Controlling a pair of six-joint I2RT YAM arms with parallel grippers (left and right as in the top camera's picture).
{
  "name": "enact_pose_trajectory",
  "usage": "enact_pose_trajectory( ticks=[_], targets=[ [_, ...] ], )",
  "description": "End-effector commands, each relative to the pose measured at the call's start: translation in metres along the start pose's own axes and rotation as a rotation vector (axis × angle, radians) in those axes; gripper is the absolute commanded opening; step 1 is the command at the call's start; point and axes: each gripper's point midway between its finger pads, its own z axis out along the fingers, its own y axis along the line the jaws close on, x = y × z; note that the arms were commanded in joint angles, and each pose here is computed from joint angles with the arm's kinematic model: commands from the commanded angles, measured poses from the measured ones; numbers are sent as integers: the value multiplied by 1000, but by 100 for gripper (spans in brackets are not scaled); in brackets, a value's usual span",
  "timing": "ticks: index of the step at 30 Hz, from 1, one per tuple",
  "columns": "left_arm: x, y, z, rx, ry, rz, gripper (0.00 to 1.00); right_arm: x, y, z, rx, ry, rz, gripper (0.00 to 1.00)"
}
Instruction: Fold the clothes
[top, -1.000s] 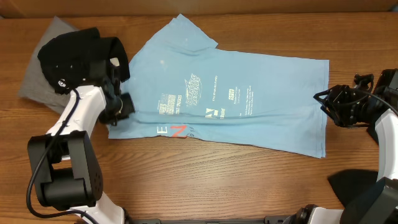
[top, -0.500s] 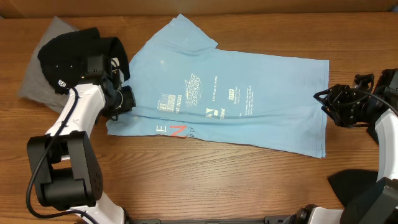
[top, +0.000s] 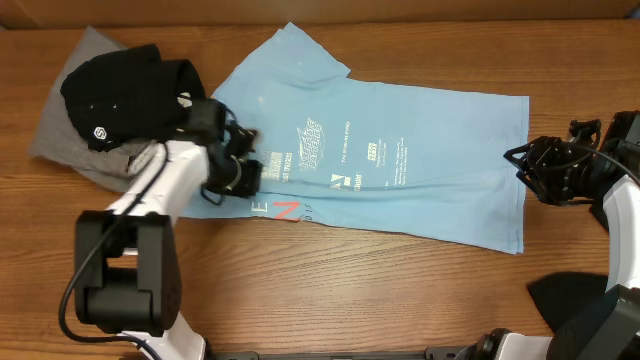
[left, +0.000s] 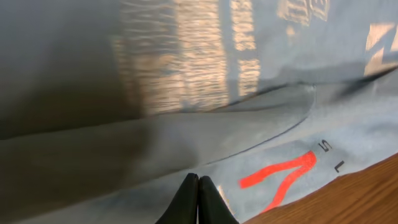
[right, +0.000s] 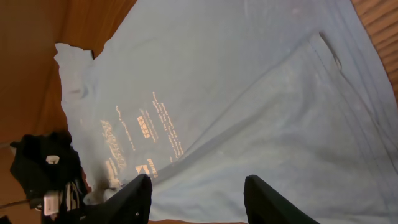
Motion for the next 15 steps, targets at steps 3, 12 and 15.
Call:
enact_pose_trajectory(
  ticks=[3, 12, 15],
  targets=[
    [-2, 4, 8, -84, -36, 40, 7, -6, 9, -7, -12, -26, -28, 52],
    [-64, 8, -7, -79, -285, -70, 13, -9, 11, -7, -18, -41, -39, 52],
    [-90, -5, -28, -8, -347, -84, 11, -8, 10, -7, -16, -36, -35, 52]
  ],
)
